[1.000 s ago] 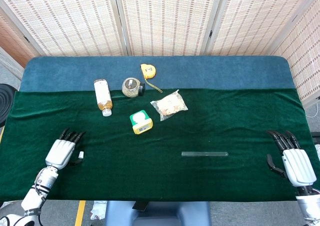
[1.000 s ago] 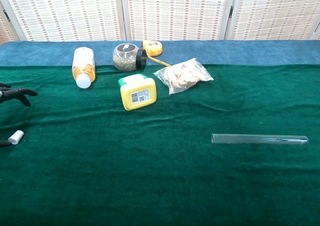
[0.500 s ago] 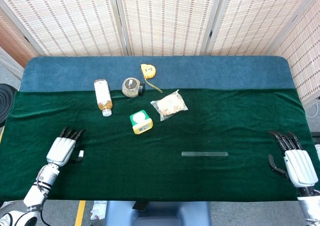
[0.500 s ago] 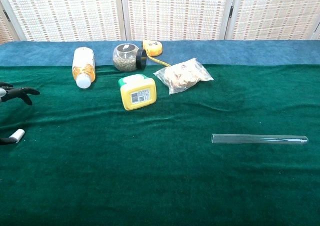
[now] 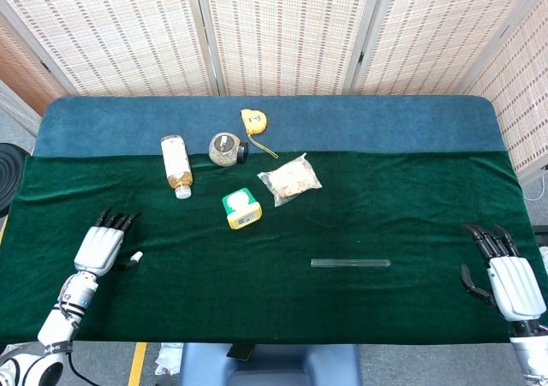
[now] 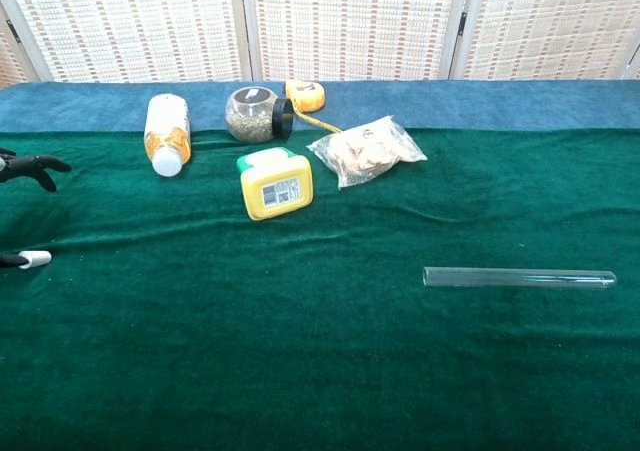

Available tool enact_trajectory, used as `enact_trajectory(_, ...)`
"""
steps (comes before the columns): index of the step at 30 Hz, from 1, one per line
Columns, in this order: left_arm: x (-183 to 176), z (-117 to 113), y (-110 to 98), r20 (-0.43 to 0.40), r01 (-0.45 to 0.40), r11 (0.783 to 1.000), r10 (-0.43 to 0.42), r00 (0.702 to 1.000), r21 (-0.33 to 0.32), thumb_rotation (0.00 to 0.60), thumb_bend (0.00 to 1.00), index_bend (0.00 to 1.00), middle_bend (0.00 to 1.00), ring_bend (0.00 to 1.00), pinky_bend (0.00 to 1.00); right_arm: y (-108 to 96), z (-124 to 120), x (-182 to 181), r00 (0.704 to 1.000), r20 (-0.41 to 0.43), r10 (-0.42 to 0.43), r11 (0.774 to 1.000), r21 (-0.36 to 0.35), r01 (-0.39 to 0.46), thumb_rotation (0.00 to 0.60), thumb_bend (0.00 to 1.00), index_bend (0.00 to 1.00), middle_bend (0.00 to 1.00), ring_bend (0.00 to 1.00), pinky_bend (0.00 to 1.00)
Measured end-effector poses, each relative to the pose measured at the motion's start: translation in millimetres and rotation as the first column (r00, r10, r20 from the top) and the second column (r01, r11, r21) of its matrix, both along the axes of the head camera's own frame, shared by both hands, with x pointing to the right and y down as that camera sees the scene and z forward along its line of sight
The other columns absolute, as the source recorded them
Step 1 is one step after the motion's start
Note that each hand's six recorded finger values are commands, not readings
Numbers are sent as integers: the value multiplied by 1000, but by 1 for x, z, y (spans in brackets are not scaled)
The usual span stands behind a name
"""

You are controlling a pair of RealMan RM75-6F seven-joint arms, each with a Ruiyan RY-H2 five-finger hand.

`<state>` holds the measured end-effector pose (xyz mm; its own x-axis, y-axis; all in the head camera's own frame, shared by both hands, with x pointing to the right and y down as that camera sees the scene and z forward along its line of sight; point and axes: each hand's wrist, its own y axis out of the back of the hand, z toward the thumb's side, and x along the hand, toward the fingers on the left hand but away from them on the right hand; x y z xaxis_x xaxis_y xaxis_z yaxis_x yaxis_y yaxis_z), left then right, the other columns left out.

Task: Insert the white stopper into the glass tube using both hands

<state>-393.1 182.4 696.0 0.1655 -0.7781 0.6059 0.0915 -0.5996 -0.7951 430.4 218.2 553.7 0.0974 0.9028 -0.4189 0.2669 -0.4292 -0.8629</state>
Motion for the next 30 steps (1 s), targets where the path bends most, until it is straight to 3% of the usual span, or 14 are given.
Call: enact_trajectory(30,1,0,-15,0,22,1000,-22,1000,17,600,206,132,251,169,1,1,-1,0,1000,-1,5,1000,4,-5,600,585,114,177,158,52)
